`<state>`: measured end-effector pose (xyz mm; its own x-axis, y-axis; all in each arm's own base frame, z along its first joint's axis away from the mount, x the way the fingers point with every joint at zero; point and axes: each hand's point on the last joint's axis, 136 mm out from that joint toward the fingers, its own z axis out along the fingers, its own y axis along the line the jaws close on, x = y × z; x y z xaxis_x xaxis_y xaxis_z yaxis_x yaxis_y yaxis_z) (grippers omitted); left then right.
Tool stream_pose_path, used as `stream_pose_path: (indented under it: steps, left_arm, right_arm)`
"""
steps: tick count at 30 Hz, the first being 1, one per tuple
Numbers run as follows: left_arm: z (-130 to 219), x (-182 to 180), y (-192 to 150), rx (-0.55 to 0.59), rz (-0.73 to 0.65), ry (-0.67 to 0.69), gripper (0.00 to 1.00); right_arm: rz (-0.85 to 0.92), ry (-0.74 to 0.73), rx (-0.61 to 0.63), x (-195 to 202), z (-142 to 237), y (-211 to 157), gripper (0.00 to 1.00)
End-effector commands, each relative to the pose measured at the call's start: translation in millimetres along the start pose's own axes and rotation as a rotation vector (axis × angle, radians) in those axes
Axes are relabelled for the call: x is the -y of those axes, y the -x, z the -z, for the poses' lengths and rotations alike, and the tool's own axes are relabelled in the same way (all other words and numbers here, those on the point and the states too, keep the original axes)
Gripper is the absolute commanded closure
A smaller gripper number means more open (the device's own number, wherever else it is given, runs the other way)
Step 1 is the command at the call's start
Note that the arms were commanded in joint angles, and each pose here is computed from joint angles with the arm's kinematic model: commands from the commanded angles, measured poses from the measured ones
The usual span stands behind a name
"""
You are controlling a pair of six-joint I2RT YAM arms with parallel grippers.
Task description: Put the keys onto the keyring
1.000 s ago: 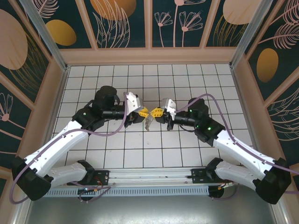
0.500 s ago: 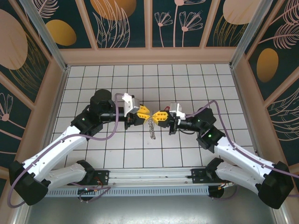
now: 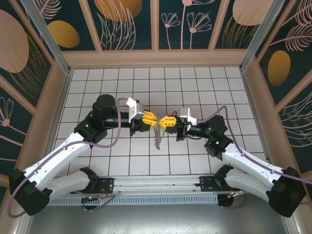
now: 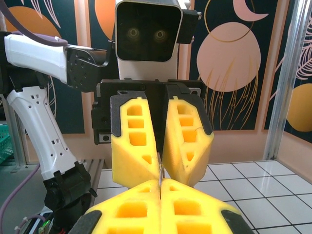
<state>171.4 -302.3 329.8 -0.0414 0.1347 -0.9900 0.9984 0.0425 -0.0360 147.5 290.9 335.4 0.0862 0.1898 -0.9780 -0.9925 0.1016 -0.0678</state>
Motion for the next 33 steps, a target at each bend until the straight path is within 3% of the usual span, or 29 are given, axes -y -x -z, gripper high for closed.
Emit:
stream_pose_path:
  steps: [1,8,11,18,25,33]
  left_arm:
    - [-0.7,5.3,4.4,0.029,-0.011,-0.028,0.81]
    - [-3.4,6.9,3.5,0.040,0.000,-0.056,0.89]
    - [-4.3,7.1,2.7,0.042,0.004,-0.065,0.99]
    - [-2.6,7.0,3.5,0.045,-0.006,-0.051,1.00]
    - [-0.2,-1.9,1.8,0.015,-0.030,0.017,1.00]
    - [-0.7,-9.1,-5.6,-0.022,-0.032,0.054,1.00]
  right_arm:
    - [0.036,0.038,0.061,-7.5,0.2,15.1,1.00]
    - [0.033,0.032,0.057,-6.3,0.0,11.6,1.00]
    - [0.028,0.028,0.053,-5.3,0.1,9.5,1.00]
    - [0.021,-0.020,0.033,3.6,-0.7,5.9,1.00]
    - [0.029,-0.111,-0.025,15.6,4.0,0.2,0.76]
    - [0.059,-0.206,-0.118,31.0,8.1,-7.9,0.74]
